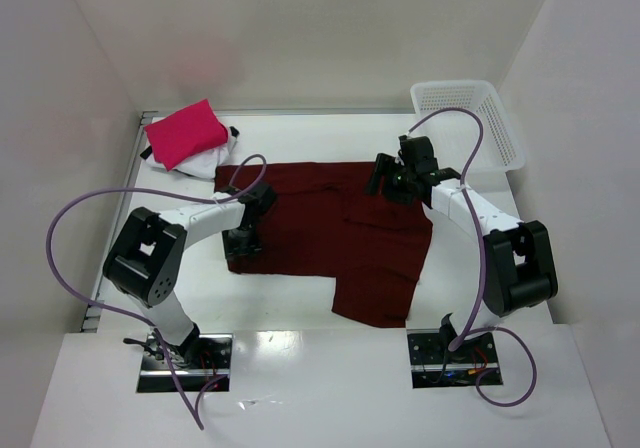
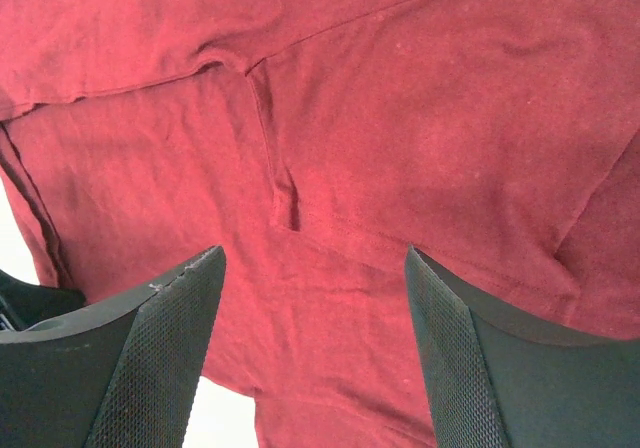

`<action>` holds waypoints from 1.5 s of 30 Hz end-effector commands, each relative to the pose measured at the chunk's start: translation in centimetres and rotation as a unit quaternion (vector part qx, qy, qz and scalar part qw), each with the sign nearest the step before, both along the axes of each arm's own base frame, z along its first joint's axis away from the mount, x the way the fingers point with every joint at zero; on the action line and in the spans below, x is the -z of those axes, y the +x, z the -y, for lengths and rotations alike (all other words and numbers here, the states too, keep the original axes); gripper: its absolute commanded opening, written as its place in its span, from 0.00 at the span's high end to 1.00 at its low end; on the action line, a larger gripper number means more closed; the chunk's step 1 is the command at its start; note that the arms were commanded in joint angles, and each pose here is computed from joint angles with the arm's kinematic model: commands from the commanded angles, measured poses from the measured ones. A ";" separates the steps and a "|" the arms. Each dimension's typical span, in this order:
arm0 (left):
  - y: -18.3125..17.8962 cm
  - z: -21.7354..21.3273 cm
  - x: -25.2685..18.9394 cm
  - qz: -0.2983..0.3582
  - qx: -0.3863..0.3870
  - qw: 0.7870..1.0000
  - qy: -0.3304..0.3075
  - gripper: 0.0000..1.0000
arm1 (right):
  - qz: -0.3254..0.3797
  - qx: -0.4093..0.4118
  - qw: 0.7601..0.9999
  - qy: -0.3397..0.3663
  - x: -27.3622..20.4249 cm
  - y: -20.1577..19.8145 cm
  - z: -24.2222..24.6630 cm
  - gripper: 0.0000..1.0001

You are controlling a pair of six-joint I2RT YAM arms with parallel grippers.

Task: Fold and stack the t-shirts
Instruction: Fold the flattened tshirt in 1/3 of the way

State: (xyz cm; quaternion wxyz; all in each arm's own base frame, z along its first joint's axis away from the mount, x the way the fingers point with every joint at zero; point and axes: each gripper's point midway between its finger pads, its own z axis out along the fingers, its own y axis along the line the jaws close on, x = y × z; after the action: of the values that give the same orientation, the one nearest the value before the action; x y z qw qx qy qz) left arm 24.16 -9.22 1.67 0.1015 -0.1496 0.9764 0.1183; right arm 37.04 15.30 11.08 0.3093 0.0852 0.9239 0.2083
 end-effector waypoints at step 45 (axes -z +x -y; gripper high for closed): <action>-0.5 -6.2 -2.5 0.153 -0.392 0.905 -0.065 0.99 | 0.043 -0.003 0.999 0.027 -1.8 -0.4 -0.6 0.22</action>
State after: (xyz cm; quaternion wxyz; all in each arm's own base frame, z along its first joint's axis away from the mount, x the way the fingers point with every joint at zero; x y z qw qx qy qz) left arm 23.36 -4.75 3.37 0.1687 -0.4838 0.8568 0.0585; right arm 36.05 15.34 10.40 0.3076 0.0873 0.9221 0.2177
